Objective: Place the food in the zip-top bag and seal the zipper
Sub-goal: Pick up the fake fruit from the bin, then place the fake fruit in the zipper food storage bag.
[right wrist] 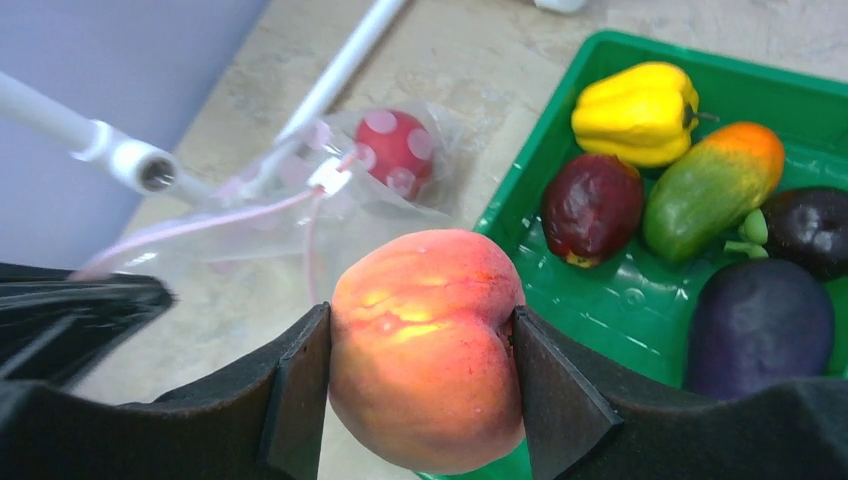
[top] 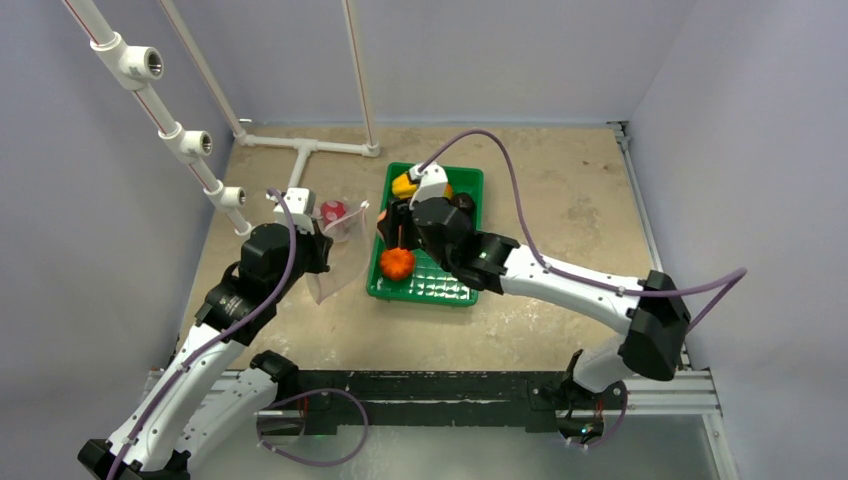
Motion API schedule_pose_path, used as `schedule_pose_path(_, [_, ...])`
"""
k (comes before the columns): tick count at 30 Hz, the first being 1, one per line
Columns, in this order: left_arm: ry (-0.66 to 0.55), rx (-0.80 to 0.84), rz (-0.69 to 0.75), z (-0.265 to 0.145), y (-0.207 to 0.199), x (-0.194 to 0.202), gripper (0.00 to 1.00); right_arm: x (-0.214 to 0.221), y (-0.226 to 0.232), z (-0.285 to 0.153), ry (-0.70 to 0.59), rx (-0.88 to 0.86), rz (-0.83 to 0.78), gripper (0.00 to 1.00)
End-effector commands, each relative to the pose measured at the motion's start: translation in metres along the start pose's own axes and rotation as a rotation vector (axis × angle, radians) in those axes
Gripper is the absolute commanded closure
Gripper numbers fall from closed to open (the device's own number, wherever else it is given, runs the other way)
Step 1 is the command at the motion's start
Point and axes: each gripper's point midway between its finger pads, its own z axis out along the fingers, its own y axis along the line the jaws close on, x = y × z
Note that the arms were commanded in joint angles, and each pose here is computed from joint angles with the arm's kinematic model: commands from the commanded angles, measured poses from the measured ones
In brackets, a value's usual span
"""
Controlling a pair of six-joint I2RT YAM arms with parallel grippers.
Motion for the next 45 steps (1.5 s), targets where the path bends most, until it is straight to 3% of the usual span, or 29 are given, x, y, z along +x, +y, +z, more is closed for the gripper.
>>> schedule_pose_path(1, [-0.032, 0.016, -0.004, 0.0, -0.003, -0.008, 1.0, -0.057, 0.023, -0.033, -0.148, -0.128, 0.046, 0.63])
schedule_pose_path(11, [-0.032, 0.015, -0.005, 0.0, -0.003, -0.008, 1.0, -0.073, 0.07, -0.067, -0.202, -0.407, 0.067, 0.61])
schedule_pose_path(38, [-0.029, 0.016, -0.003, 0.001, -0.003, -0.007, 1.0, 0.001, 0.116, -0.013, -0.053, -0.456, 0.035, 0.58])
schedule_pose_path(45, [-0.028, 0.015, -0.003, 0.001, -0.003, -0.007, 1.0, 0.018, 0.121, 0.001, -0.022, -0.442, 0.027, 0.44])
